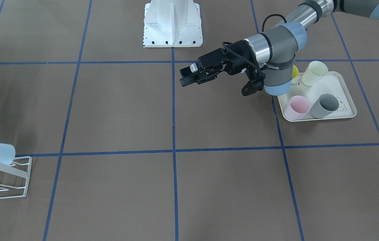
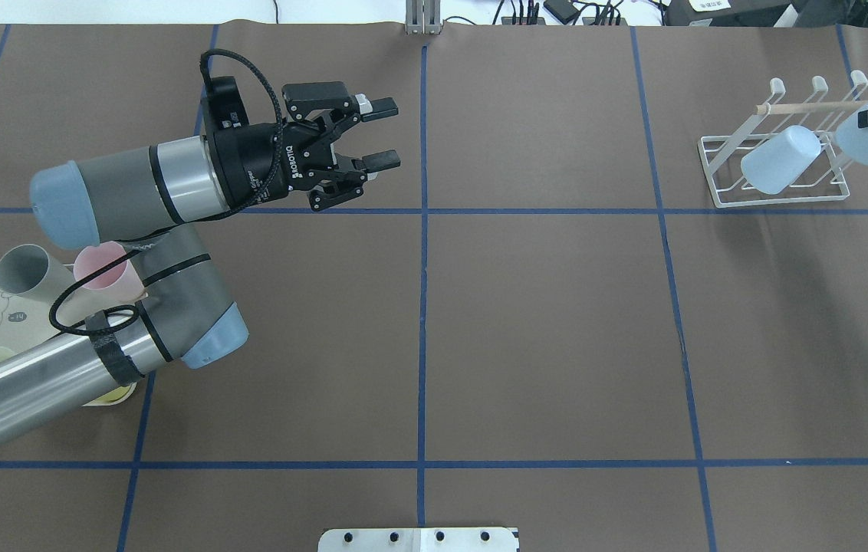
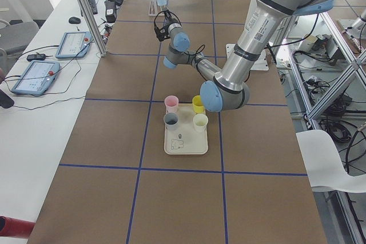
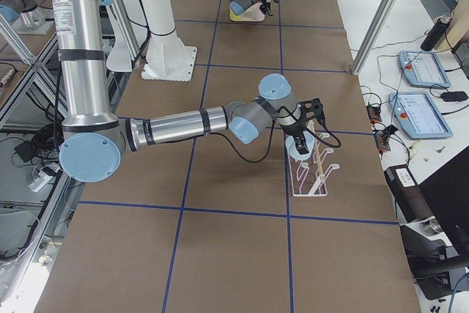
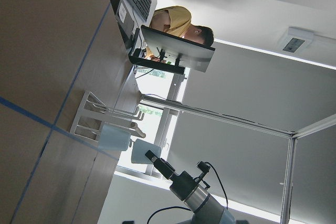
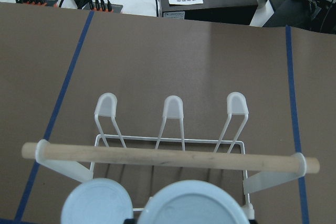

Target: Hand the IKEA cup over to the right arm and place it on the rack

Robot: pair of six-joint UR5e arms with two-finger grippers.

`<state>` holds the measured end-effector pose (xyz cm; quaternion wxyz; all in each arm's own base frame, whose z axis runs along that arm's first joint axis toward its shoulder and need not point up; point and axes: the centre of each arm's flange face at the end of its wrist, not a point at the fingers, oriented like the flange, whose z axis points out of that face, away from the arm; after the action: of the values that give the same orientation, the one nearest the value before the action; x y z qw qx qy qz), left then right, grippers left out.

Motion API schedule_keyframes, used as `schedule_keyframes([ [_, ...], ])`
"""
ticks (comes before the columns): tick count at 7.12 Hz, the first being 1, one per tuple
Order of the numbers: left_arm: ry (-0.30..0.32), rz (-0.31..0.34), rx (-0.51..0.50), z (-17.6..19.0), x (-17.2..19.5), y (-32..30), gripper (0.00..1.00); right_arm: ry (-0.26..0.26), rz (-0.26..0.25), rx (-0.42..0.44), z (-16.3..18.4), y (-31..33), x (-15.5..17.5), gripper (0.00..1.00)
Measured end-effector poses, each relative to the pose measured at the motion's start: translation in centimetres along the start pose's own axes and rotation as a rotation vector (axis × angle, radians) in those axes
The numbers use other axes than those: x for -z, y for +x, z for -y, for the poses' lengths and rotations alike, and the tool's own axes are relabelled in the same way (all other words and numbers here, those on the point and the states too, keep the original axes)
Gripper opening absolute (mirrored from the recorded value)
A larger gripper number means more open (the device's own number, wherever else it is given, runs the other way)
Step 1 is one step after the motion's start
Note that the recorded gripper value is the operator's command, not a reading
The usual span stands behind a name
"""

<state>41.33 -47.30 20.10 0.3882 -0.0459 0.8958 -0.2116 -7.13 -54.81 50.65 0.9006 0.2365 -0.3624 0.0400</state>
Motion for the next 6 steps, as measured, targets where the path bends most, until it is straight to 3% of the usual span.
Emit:
schedule_keyframes([
  [6, 0.002, 0.003, 0.001, 0.11, 0.0, -0.14, 0.7, -0.021, -0.007, -0.007, -0.56, 0.46, -0.96, 0.0],
])
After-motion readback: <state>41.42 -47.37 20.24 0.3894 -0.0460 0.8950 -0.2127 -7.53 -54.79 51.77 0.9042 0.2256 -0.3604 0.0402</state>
